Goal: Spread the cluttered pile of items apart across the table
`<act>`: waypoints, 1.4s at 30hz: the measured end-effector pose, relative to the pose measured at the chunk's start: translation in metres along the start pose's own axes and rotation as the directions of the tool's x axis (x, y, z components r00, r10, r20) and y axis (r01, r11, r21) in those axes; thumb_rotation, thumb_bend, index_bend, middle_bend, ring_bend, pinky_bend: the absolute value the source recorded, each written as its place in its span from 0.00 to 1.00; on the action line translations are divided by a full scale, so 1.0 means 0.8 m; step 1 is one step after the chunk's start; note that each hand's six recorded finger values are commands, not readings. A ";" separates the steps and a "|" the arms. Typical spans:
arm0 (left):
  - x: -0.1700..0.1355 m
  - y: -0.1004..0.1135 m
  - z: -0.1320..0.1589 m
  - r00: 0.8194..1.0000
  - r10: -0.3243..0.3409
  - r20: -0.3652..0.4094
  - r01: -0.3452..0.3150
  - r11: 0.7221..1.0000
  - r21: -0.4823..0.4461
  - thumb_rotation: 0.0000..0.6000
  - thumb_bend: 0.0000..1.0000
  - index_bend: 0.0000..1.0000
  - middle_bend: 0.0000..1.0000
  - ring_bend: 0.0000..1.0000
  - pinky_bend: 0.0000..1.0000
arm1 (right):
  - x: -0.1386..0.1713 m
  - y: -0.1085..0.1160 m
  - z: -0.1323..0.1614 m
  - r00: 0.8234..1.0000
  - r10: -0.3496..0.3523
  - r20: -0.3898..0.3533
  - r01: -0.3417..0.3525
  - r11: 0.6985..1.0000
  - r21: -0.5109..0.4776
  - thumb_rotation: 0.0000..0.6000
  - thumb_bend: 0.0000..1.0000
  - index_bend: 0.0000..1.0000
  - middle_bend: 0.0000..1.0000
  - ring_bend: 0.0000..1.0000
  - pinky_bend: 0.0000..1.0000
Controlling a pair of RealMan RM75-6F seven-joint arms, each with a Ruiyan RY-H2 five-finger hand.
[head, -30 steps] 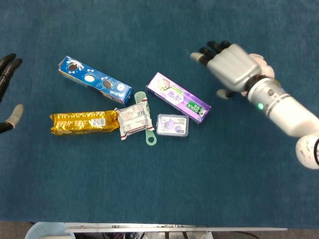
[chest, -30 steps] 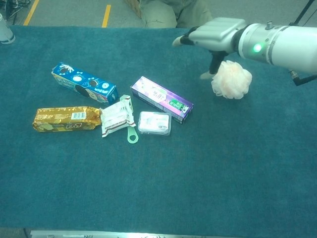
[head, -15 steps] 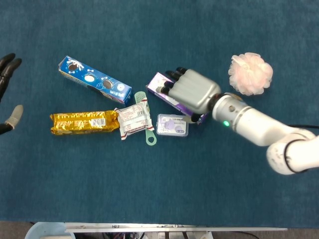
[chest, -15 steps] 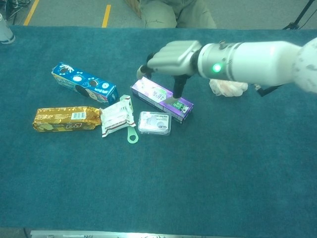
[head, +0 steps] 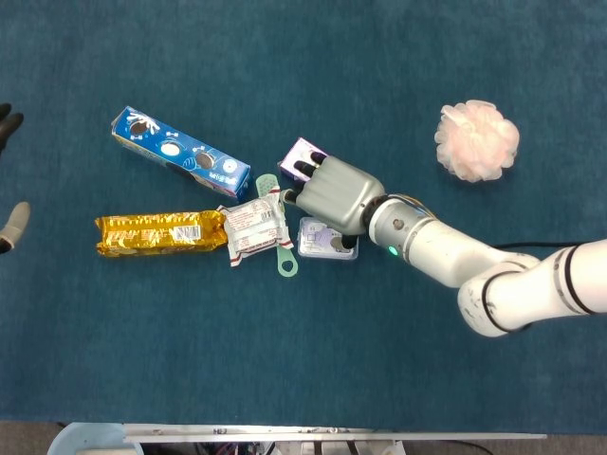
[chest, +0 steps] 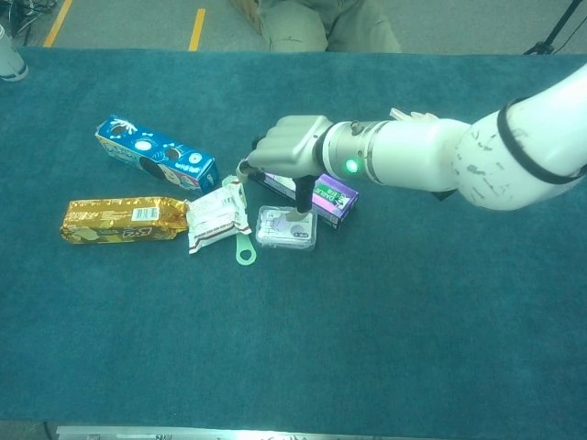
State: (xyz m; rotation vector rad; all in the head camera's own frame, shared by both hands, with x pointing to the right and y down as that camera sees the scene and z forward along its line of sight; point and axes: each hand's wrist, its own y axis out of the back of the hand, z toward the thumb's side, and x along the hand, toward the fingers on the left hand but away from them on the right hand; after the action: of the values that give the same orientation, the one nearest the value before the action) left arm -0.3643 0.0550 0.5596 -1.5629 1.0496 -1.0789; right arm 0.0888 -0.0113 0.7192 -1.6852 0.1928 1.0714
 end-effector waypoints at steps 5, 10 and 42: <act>0.000 -0.001 -0.001 1.000 -0.002 -0.001 0.002 1.000 -0.004 1.00 0.37 0.04 0.07 0.12 0.35 | -0.002 -0.010 -0.001 1.000 0.024 0.005 -0.024 1.000 0.014 0.83 0.23 0.17 0.28 0.09 0.14; 0.000 -0.001 -0.001 1.000 -0.001 0.001 0.001 1.000 -0.007 1.00 0.37 0.04 0.07 0.12 0.35 | 0.000 -0.020 -0.006 0.999 0.044 0.018 -0.045 0.998 0.033 0.83 0.23 0.17 0.29 0.10 0.14; 0.003 -0.004 0.007 1.000 -0.003 0.024 0.003 1.000 -0.023 1.00 0.37 0.04 0.07 0.12 0.35 | 0.096 -0.062 -0.134 0.970 0.079 0.229 -0.066 0.996 -0.061 0.82 0.23 0.17 0.30 0.11 0.15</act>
State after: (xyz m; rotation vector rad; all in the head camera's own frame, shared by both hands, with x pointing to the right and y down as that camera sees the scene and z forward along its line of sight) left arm -0.3579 0.0545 0.5622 -1.5929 1.0470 -1.0507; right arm 0.2225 -0.0519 0.6993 -1.5948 0.0764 1.3282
